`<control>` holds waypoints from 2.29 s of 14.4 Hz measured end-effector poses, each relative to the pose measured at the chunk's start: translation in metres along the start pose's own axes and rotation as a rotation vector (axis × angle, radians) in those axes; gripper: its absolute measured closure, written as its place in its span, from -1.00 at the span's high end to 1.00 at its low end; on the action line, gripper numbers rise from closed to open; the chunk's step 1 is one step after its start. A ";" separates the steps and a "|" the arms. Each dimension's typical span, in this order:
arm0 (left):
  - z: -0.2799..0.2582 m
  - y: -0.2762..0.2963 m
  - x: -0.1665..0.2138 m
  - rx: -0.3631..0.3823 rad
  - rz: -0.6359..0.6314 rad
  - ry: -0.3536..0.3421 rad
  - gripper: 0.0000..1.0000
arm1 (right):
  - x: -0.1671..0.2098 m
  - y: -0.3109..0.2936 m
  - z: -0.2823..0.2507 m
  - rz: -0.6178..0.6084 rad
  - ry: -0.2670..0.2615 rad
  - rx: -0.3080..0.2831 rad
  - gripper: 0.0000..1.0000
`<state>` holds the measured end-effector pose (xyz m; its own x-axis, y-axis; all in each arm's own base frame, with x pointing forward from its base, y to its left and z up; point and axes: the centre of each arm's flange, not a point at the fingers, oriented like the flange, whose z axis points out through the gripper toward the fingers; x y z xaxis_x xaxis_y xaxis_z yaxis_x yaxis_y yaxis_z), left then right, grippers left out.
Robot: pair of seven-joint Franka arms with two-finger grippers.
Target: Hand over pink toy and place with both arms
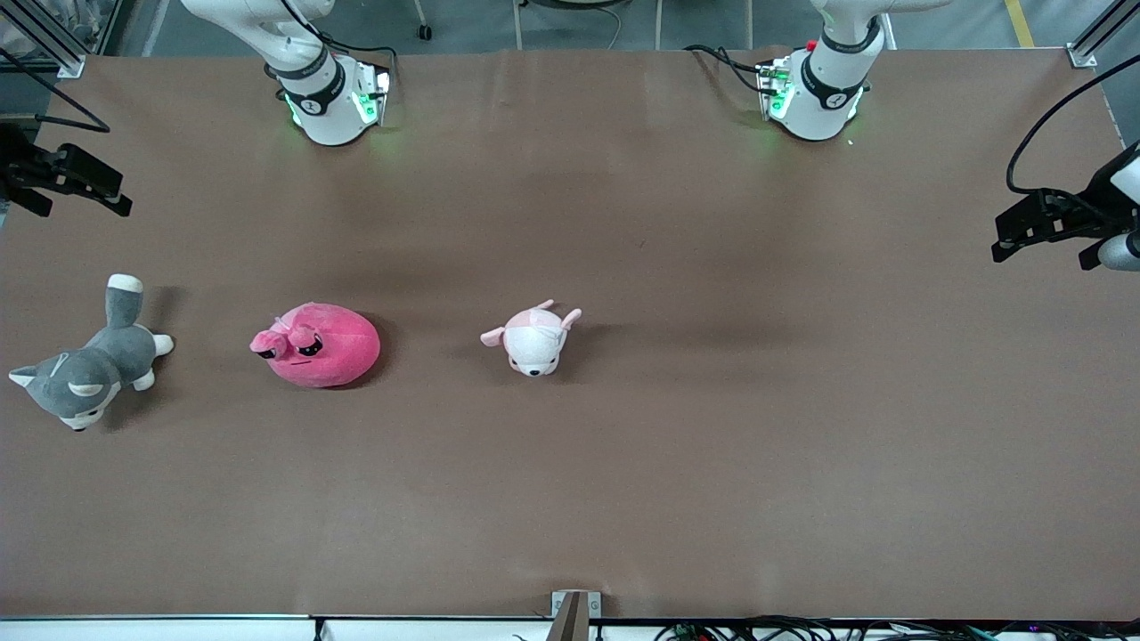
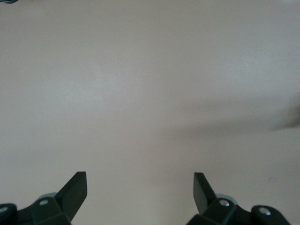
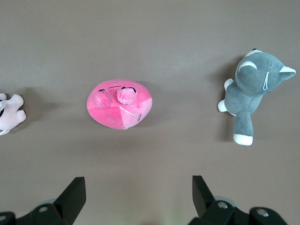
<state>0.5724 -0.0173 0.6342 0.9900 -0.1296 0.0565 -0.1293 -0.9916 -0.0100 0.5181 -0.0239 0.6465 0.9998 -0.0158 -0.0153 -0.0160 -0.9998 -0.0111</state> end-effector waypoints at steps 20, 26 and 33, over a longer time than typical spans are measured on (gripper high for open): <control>-0.011 -0.007 0.000 -0.001 -0.015 0.026 1.00 | 0.000 -0.001 0.000 -0.015 -0.001 -0.034 1.00; -0.011 -0.007 0.000 -0.001 -0.014 0.026 1.00 | 0.000 -0.006 0.000 -0.028 -0.002 -0.047 1.00; -0.011 -0.006 0.000 -0.001 -0.012 0.026 1.00 | 0.000 -0.002 0.000 -0.019 -0.001 -0.028 1.00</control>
<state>0.5729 -0.0113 0.6454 0.9897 -0.1173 0.0822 -0.1171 -0.9931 -0.0078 0.5182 -0.0216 0.6465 0.9999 0.0030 -0.0166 0.0033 -0.9998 0.0170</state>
